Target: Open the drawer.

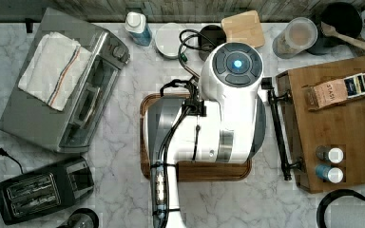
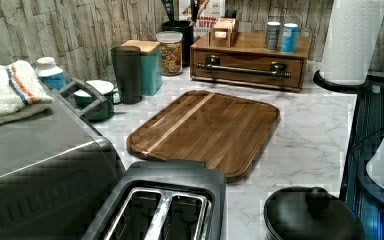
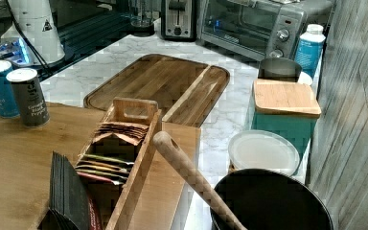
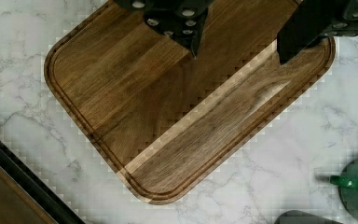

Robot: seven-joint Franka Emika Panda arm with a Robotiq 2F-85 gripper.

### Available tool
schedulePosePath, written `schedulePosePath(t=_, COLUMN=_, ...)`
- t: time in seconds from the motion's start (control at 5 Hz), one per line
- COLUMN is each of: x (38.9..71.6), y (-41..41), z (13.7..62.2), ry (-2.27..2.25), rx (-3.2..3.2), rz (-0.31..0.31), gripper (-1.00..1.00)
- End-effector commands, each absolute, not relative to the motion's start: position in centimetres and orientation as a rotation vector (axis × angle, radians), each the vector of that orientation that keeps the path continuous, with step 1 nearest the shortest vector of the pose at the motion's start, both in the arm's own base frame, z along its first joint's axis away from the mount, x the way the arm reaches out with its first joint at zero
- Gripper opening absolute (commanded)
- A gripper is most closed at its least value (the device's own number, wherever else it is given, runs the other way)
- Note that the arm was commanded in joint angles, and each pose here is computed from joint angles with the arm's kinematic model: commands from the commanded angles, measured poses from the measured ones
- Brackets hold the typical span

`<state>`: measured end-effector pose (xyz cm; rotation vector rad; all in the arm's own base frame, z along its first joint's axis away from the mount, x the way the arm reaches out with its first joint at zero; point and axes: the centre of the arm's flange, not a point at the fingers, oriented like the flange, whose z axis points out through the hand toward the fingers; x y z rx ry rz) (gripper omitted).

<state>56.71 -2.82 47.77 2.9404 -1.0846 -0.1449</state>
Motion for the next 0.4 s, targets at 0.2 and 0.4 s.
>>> schedulePosePath(t=0.2, x=56.6, y=-2.8, z=47.4, ry=-1.091, rx=2.942, rz=-0.16, gripper=1.0)
schedulePosePath(t=0.4, x=55.1, y=-4.4, z=46.5, ry=-0.78, rx=3.027, rz=-0.204, gripper=1.0)
